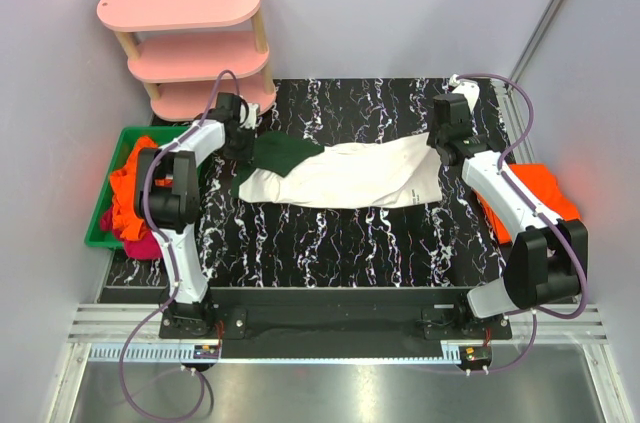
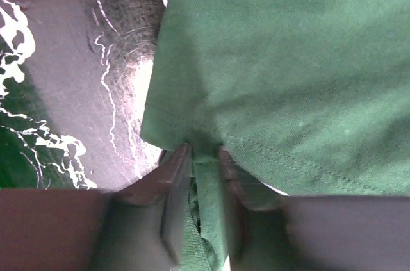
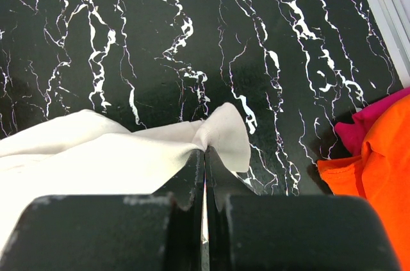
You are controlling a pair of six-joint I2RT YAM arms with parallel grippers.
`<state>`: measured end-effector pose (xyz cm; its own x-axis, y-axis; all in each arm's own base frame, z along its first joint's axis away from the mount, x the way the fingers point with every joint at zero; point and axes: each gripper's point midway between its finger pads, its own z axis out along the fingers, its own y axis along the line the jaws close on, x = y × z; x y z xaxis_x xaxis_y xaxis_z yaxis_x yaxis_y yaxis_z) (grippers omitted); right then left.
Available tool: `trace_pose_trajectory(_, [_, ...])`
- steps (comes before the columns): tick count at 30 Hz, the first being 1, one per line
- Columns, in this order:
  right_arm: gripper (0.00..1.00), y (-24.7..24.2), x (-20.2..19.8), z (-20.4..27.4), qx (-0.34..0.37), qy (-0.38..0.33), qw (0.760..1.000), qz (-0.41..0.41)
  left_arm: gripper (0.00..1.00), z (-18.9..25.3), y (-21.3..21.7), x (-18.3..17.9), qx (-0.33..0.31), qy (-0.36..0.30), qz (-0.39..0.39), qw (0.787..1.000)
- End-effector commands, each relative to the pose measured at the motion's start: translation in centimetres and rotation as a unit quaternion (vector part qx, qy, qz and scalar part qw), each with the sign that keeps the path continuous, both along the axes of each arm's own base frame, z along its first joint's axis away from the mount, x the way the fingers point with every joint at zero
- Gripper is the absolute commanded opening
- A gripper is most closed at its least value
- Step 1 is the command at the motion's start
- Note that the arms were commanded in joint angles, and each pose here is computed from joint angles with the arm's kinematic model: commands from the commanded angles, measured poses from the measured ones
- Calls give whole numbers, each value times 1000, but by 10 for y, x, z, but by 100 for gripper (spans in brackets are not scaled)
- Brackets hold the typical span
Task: Fold and stack the t-shirts
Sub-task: Flatten out the tshirt
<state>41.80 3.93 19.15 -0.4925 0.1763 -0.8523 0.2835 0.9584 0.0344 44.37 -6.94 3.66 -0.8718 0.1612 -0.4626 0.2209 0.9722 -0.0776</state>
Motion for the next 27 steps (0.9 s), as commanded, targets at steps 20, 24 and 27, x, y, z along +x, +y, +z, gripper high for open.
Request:
trace_pose_trajectory(20, [0, -7, 3, 68, 3, -81, 997, -11, 0, 229, 17, 10, -18, -247, 27, 969])
trace_pose_trajectory(24, [0, -9, -3, 84, 6, -98, 995, -14, 0, 281, 26, -4, -21, -298, 37, 954])
trace_pose_trajectory(27, [0, -12, -8, 100, 5, -113, 993, -14, 0, 306, 34, -13, -18, -320, 44, 946])
